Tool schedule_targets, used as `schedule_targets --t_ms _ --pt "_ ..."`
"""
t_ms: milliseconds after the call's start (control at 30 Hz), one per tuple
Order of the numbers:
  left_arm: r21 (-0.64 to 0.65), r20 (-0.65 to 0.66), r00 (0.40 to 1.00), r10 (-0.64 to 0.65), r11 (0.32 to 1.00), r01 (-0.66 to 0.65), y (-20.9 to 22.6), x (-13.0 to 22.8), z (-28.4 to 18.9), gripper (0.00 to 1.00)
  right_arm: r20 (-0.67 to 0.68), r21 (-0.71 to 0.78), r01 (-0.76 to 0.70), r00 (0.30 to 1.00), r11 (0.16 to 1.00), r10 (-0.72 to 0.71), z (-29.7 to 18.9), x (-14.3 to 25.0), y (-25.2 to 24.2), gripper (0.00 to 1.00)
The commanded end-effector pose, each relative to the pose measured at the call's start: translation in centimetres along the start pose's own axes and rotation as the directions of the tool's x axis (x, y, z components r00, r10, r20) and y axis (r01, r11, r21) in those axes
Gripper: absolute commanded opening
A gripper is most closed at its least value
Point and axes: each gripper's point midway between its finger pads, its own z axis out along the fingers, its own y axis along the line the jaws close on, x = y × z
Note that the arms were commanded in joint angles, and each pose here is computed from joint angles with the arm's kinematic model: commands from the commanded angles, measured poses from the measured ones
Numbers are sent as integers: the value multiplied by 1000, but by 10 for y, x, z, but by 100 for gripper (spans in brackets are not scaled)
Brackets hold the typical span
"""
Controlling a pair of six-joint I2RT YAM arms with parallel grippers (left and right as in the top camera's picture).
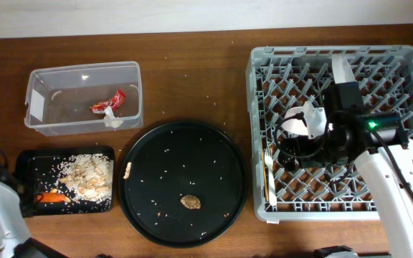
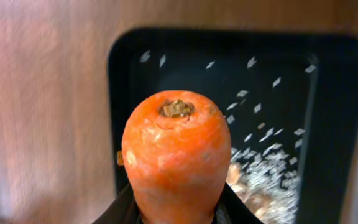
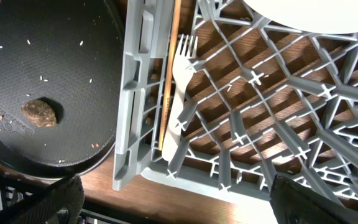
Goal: Sort waste into correct bins and load items into the dishwasher rack
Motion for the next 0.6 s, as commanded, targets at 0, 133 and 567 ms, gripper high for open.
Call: schedule_targets --t_ms 0,133,567 --pt "13 23 1000 9 1000 -10 -9 -11 6 21 -7 11 14 1000 1000 -13 2 1 0 99" --pt "-18 -5 1000 14 1000 -14 -9 -9 25 21 -6 10 13 1000 1000 -13 2 1 0 98" --pt "-133 -118 993 22 990 -37 5 11 70 46 -13 10 12 1000 1000 -12 2 3 0 98"
